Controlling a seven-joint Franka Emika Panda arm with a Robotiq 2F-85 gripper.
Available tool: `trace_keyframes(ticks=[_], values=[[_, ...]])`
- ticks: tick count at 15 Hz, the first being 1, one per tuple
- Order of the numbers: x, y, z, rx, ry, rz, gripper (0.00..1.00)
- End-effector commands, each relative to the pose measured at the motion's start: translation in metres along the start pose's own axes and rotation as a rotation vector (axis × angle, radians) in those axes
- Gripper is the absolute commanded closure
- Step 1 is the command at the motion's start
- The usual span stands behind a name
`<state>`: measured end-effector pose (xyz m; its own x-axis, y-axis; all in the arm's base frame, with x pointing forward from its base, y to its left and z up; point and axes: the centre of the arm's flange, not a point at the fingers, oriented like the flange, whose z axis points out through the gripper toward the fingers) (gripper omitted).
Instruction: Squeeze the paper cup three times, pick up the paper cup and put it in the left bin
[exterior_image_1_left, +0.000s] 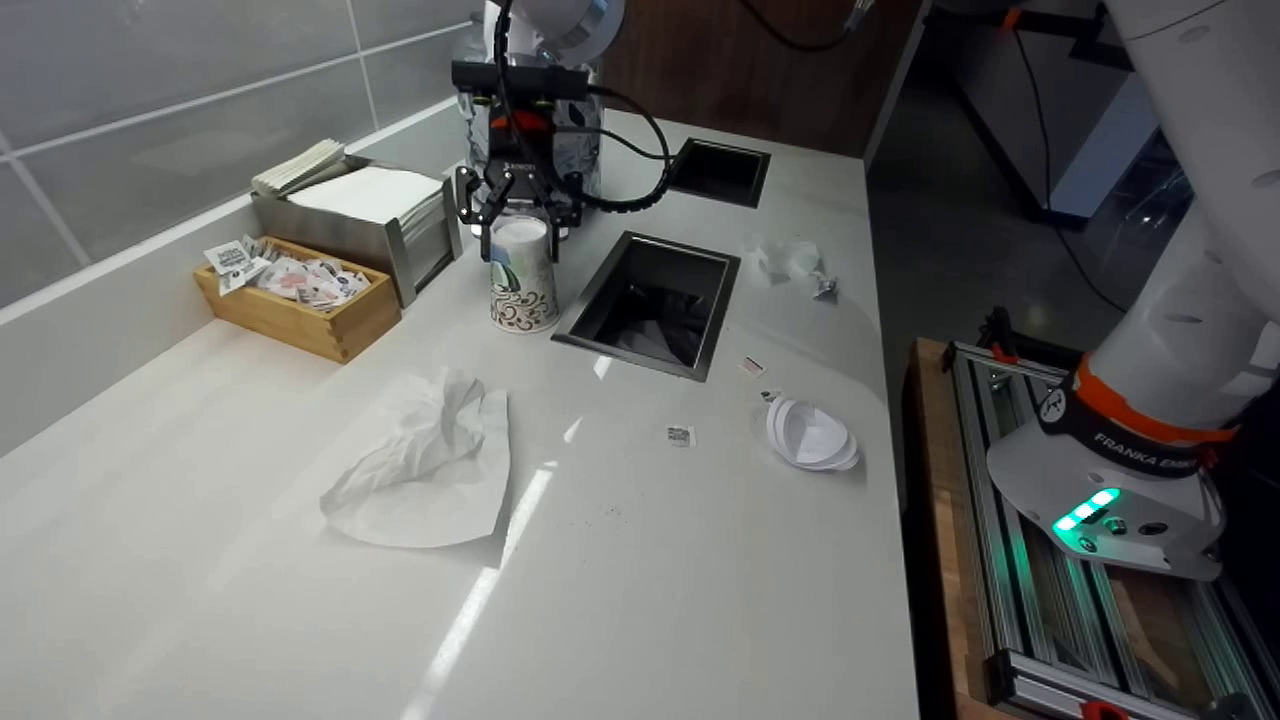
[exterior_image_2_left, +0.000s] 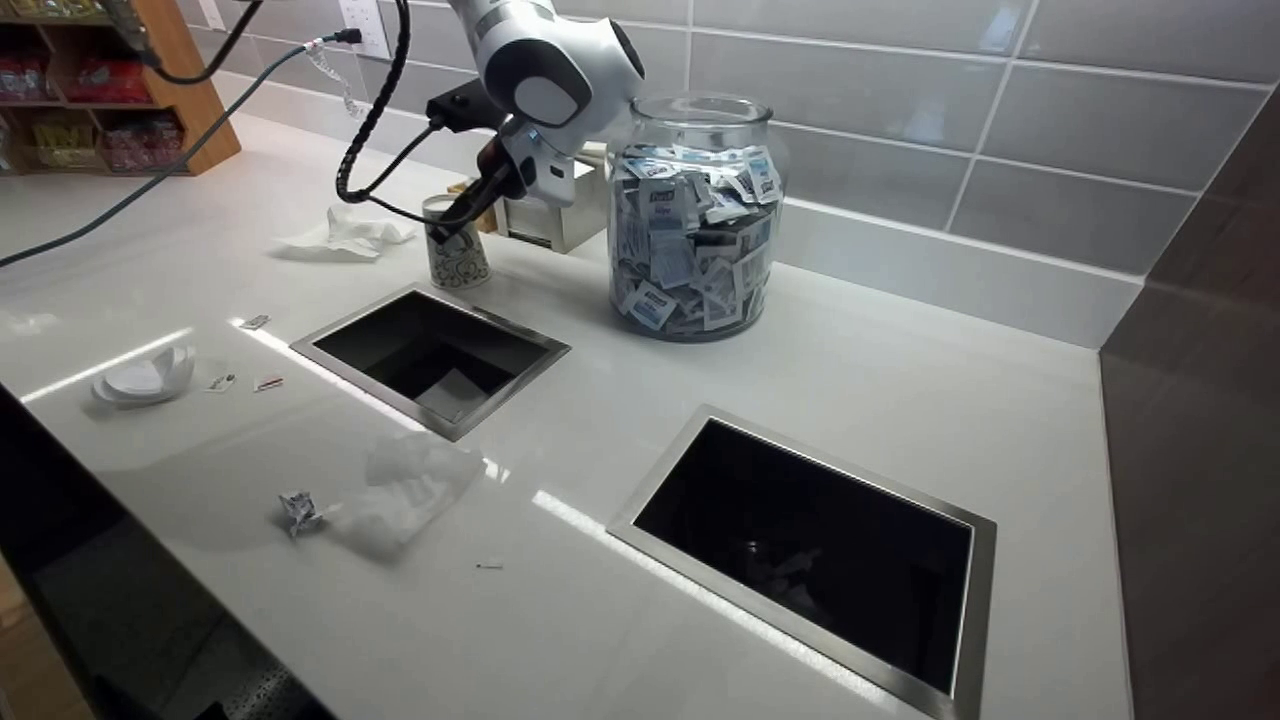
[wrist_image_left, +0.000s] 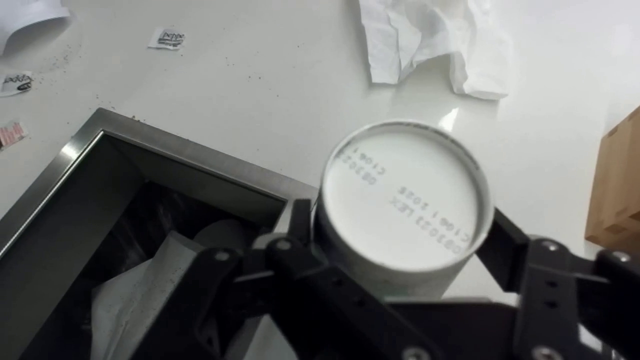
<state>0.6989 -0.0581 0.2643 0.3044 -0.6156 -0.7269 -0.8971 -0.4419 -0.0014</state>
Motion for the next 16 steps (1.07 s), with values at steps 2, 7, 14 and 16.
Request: trace_keyframes(ticks=[2, 7, 14, 16], values=[[0.012, 0.001, 0.004, -0.022, -0.020, 0.023, 0.00], [0.016, 0.003, 0.008, -0.026, -0.021, 0.027, 0.00], [0.015, 0.009, 0.014, -0.060, 0.032, -0.005, 0.00], [0.017, 0.012, 0.014, -0.073, 0.036, -0.004, 0.00]])
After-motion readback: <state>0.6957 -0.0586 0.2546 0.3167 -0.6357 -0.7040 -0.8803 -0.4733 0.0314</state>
